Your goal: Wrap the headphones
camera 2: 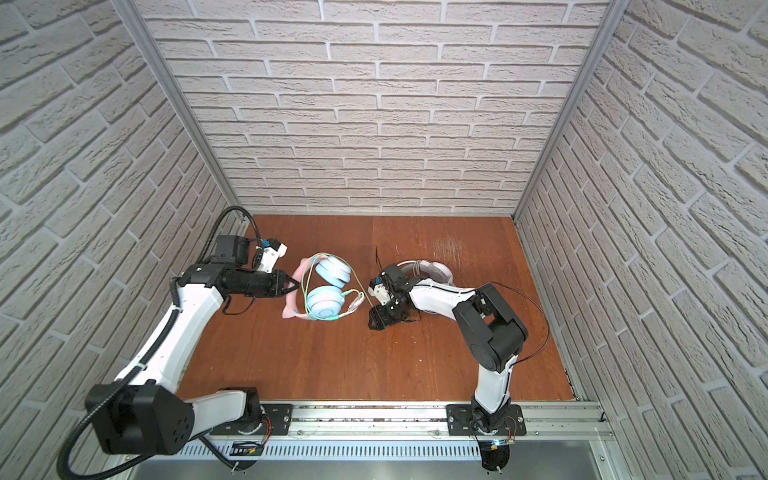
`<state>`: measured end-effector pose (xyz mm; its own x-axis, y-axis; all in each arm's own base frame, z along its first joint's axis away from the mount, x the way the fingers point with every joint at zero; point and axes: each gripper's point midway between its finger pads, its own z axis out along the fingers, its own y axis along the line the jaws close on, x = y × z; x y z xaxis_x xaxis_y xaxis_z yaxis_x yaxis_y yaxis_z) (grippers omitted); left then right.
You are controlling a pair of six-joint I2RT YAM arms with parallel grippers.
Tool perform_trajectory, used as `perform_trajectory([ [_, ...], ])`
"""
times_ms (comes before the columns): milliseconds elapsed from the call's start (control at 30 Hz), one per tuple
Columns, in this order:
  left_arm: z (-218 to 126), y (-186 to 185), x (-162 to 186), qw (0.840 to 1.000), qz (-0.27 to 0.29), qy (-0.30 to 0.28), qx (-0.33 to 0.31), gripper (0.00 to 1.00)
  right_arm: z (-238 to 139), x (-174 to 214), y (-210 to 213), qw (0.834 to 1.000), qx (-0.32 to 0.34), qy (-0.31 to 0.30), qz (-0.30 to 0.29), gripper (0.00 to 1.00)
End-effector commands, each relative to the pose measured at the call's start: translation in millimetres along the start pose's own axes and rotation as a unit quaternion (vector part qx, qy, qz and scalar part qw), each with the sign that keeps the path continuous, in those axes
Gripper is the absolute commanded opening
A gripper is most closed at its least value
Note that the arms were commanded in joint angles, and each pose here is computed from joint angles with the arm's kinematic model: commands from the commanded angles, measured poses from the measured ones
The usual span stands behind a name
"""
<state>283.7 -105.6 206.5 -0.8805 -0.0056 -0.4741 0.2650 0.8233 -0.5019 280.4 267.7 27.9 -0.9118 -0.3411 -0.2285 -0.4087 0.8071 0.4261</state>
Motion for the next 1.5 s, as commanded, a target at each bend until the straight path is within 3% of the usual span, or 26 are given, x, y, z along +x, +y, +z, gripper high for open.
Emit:
perform_trajectory([
  [0,-8.7,-12.5,0.6,0.999,0.01,-0.015,0.031,0.0,7.2,3.8,-5.2,0.998,-0.007,-0.016,0.059,0.68],
  [167,-9.1,-9.9,2.9,0.999,0.005,-0.015,0.03,0.0,4.8,-2.4,-2.7,0.996,-0.02,-0.042,0.073,0.69],
  [400,-18.6,-4.9,0.0,1.0,0.003,-0.023,0.019,0.0,-2.8,8.6,-15.1,0.999,0.024,-0.02,0.032,0.63],
  [733,-22.4,0.1,-3.8,0.999,-0.002,-0.03,0.015,0.0,1.9,19.4,-17.6,0.999,0.029,0.009,0.025,0.66],
  [967,-25.7,7.8,-6.9,0.999,-0.008,-0.038,0.005,0.0,-1.3,25.3,-22.8,0.999,0.045,0.016,0.019,0.54],
  [1200,-22.7,11.7,-9.1,0.999,-0.015,-0.04,0.006,0.0,1.3,29.8,-19.2,0.999,0.026,0.006,0.028,0.63],
  [1367,-21.5,12.4,-9.4,0.999,-0.016,-0.041,0.006,0.0,6.8,34.7,-21.6,0.999,0.026,0.013,0.037,0.47],
  [1467,-20.7,14.6,-8.7,0.999,-0.019,-0.04,0.003,0.0,5.9,38.1,-25.0,0.998,0.041,0.021,0.03,0.43],
])
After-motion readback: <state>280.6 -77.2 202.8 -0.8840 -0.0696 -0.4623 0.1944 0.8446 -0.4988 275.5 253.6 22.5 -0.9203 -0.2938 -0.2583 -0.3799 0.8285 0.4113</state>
